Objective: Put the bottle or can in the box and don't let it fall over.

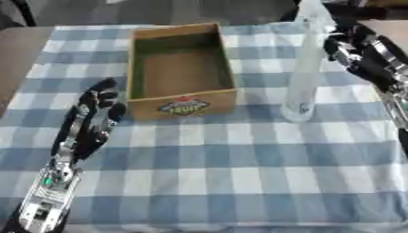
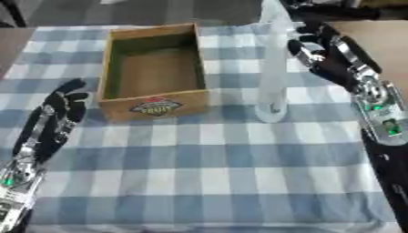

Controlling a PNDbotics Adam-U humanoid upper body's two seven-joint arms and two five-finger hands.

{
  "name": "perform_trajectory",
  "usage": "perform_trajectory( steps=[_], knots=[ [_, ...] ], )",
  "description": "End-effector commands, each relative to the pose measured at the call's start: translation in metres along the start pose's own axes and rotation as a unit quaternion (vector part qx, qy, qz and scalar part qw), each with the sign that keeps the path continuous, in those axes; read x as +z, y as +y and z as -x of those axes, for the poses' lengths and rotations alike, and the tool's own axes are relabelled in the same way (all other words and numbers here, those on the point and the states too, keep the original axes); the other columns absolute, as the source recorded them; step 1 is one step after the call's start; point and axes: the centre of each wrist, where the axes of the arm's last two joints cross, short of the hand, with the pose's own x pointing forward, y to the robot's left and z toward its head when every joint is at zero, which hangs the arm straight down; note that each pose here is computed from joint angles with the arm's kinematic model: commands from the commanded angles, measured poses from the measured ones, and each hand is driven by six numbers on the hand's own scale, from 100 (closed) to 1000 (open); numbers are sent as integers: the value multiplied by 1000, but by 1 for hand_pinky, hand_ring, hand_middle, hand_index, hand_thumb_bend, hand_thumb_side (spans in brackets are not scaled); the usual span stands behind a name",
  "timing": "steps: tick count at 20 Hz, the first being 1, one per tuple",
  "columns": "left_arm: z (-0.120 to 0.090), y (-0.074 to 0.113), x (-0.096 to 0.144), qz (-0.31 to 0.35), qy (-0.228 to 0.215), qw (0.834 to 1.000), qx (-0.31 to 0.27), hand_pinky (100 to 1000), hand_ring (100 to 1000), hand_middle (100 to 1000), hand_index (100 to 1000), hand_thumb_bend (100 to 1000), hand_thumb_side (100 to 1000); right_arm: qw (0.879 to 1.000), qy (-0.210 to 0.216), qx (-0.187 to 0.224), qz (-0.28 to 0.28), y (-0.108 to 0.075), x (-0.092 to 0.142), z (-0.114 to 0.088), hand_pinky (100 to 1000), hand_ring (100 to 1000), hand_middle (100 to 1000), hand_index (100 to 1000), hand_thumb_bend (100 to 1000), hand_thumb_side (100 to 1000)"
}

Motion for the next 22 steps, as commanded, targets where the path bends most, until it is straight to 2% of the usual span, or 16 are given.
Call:
perform_trajectory(
  steps=[1, 12, 22],
  knots=[
    [-6, 5, -4, -4, -13, 1000, -4, 838, 830, 863, 944, 593, 869, 999, -26, 24, 0, -13, -2, -16, 694, 919, 886, 1000, 364, 633],
    [-5, 5, -3, -3, -11, 1000, -5, 839, 830, 864, 944, 590, 870, 998, -48, 41, -3, -12, -4, -30, 720, 927, 889, 1000, 382, 641],
    [-6, 3, -4, 1, -14, 1000, -3, 839, 830, 864, 944, 587, 872, 999, -44, 28, 8, -13, -17, -32, 712, 924, 886, 1000, 380, 640]
  ],
)
